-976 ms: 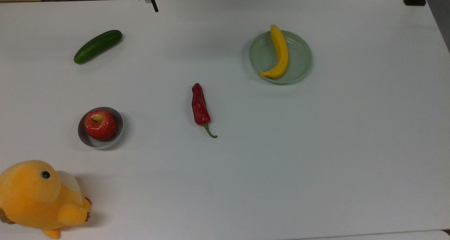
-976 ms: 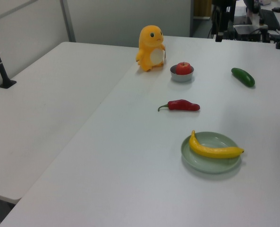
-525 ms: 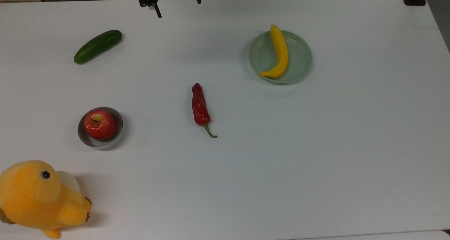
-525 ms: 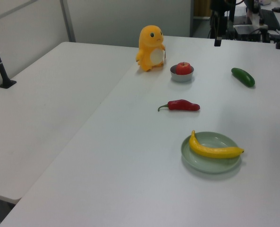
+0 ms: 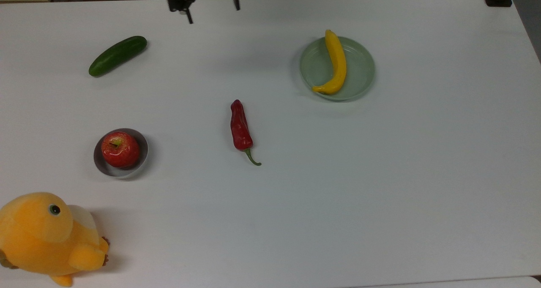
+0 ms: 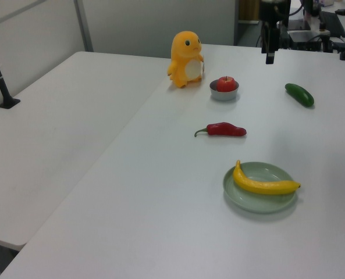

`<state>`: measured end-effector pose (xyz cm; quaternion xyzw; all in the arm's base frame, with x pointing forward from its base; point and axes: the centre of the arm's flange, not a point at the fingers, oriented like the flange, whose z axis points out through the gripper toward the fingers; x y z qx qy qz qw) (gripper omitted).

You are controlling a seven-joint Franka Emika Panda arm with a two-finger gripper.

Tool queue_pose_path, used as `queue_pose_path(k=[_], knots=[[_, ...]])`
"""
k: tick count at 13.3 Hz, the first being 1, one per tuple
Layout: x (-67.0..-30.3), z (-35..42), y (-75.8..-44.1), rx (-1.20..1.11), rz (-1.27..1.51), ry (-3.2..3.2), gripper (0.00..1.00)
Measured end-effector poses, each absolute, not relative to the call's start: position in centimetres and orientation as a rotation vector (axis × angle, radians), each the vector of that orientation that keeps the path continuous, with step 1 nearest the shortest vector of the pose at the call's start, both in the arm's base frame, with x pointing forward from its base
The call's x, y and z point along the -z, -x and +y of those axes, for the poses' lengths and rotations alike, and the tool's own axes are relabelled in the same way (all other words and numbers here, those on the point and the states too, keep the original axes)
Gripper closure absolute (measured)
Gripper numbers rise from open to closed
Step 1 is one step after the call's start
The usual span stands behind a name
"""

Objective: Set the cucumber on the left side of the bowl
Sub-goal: 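Move the open gripper over the green cucumber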

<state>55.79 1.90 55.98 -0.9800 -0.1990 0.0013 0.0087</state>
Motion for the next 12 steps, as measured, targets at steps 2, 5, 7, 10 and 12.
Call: queue_pose_path(k=[2, 5, 7, 10, 12], knots=[[-55.2, -1.1, -55.7, -0.038, -0.536, 3.109, 0.00], [-54.9, -7.9, -55.1, -0.053, -0.342, 3.138, 0.00], [-53.5, -13.4, -53.8, -0.095, -0.182, 3.140, 0.00], [-49.9, -18.0, -51.8, -0.208, 0.001, 3.116, 0.00], [-46.9, -20.9, -50.4, -0.293, 0.137, 3.093, 0.00]])
